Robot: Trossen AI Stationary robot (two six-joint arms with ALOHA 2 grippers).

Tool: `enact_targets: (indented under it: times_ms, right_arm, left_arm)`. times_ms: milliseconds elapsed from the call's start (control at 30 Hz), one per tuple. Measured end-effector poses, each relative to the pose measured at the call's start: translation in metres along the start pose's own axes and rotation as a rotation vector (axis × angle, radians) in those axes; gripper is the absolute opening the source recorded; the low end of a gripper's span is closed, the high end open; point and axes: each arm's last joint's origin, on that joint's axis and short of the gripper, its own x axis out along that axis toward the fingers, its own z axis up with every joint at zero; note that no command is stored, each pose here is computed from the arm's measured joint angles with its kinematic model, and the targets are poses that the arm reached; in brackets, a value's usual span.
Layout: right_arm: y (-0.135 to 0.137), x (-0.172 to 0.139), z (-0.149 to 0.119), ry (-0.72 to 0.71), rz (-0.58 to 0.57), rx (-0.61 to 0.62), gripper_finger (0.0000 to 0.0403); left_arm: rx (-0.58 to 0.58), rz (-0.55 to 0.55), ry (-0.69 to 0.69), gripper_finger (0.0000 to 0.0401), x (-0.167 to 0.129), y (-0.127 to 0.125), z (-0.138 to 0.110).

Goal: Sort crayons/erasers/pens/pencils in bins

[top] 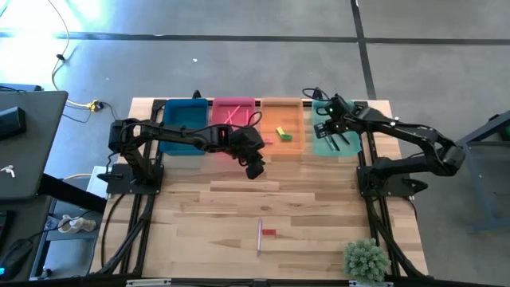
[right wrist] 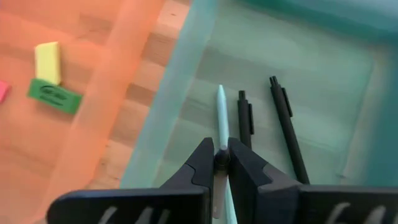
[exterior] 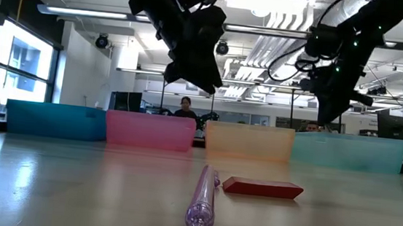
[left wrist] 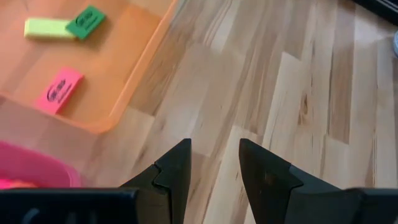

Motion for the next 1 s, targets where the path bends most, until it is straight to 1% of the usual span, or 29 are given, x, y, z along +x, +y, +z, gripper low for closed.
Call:
enact_targets:
  times_ms: [100, 233, 367, 467, 533, 667, 767, 867, 1000]
  right_arm:
    - [-0.005, 0.007, -0.004, 0.002, -0.010, 0.034, 0.0012]
    - [-0.010, 0.014, -0.007, -0.013, -0.029, 0.046, 0.0012]
    - [-0.015, 0.019, -0.011, 0.001, -0.041, 0.068, 0.0012]
    - [-0.018, 0.020, -0.014, 0.033, -0.025, 0.095, 0.0012]
    - [-0.017, 0.020, -0.013, 0.034, -0.017, 0.096, 0.0012]
    - [-0.017, 0.020, -0.012, 0.019, -0.011, 0.113, 0.0015]
    - [-0.016, 0.020, -0.010, 0.001, -0.008, 0.126, 0.0030]
    - [-0.016, 0.020, -0.010, -0.006, -0.005, 0.134, 0.0060]
    - [-0.016, 0.020, -0.010, -0.006, -0.005, 0.154, 0.0103]
  left_arm:
    - [-0.048, 0.007, 0.020, 0.0122, 0.000, 0.001, -0.002]
    - [-0.102, 0.017, 0.047, 0.0122, 0.000, 0.002, -0.005]
    - [-0.112, 0.023, 0.080, 0.0122, 0.000, 0.002, -0.008]
    - [-0.115, -0.003, 0.110, 0.0122, 0.000, 0.002, -0.010]
    - [-0.117, -0.024, 0.127, 0.0122, 0.000, 0.001, -0.011]
    - [-0.112, -0.019, 0.156, 0.0122, -0.001, -0.001, -0.015]
    - [-0.107, -0.014, 0.187, 0.0122, -0.001, -0.004, -0.019]
    - [-0.108, -0.007, 0.226, 0.0122, -0.001, -0.007, -0.023]
    - [-0.193, 0.002, 0.253, 0.0122, -0.001, -0.014, -0.028]
